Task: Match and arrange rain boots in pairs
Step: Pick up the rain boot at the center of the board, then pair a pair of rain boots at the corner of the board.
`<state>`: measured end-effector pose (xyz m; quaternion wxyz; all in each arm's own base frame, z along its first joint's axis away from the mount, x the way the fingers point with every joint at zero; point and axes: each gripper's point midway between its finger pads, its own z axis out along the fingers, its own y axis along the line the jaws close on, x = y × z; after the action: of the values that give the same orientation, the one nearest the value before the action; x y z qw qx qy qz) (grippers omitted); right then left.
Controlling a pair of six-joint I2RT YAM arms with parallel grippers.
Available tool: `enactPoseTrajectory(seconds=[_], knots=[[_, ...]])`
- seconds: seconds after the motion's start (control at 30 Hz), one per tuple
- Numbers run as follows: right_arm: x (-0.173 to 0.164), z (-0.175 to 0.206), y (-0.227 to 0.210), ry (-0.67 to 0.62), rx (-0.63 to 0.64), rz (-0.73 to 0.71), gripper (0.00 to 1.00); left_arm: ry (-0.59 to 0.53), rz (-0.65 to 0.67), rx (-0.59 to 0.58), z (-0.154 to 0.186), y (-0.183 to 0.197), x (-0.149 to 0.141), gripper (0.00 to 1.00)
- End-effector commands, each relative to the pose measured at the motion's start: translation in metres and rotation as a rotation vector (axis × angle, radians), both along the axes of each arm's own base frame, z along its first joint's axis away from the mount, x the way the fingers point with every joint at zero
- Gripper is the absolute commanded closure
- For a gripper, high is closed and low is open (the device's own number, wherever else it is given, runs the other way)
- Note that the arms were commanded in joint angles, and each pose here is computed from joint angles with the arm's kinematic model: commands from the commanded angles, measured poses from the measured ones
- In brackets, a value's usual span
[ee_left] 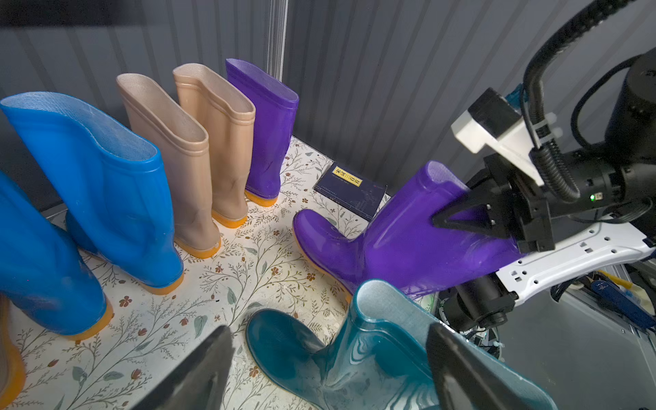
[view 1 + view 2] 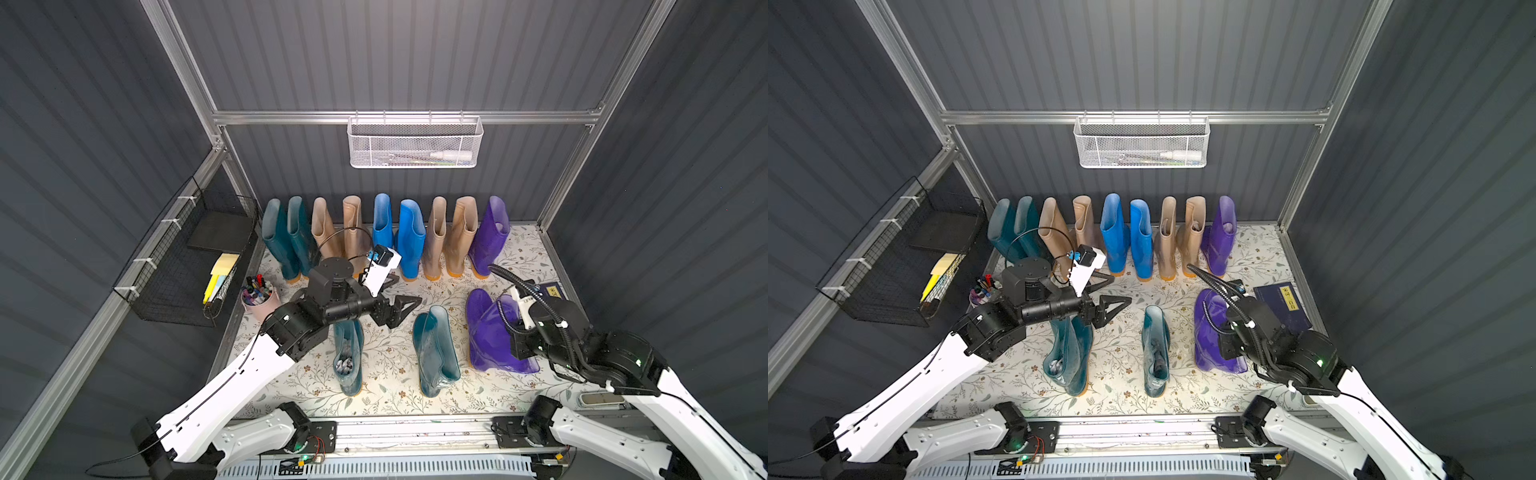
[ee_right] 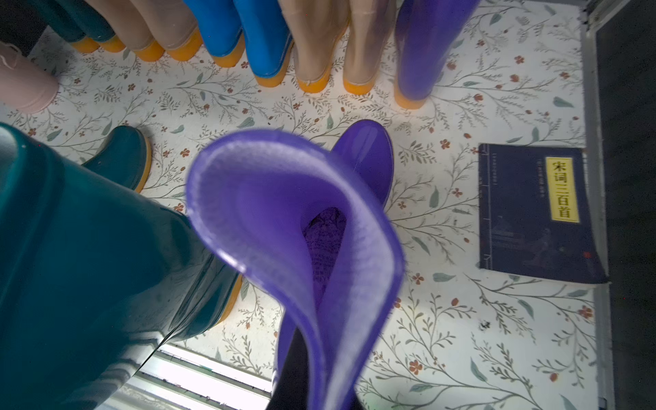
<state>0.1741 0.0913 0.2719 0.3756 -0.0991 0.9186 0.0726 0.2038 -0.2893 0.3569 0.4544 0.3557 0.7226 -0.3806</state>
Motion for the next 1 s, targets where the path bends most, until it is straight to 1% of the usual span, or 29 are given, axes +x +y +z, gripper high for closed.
enactPoseTrajectory(seconds=[0.0, 0.27, 0.43, 0.67, 0.83, 0.97], knots=[[0.015, 0.034, -0.02, -0.139, -0.013, -0.084, 1.0, -0.004, -0.003, -0.024, 0.012, 0.004, -0.006, 0.13], [0.036, 0.031, -0.045, -0.133, -0.065, -0.191, 1.0, -0.005, -0.006, -0.028, 0.015, 0.005, -0.008, 0.13], [0.056, 0.032, -0.056, -0.14, -0.059, -0.227, 1.0, 0.003, -0.011, -0.033, 0.014, 0.006, -0.011, 0.13], [0.098, 0.037, -0.078, -0.149, -0.032, -0.272, 1.0, 0.014, -0.003, -0.036, 0.014, 0.01, -0.013, 0.13], [0.133, 0.047, -0.094, -0.178, -0.084, -0.287, 1.0, 0.02, 0.008, -0.032, 0.012, 0.013, -0.015, 0.13], [0.165, 0.045, -0.102, -0.183, -0.109, -0.284, 1.0, 0.023, 0.016, -0.037, 0.012, 0.017, -0.017, 0.13]])
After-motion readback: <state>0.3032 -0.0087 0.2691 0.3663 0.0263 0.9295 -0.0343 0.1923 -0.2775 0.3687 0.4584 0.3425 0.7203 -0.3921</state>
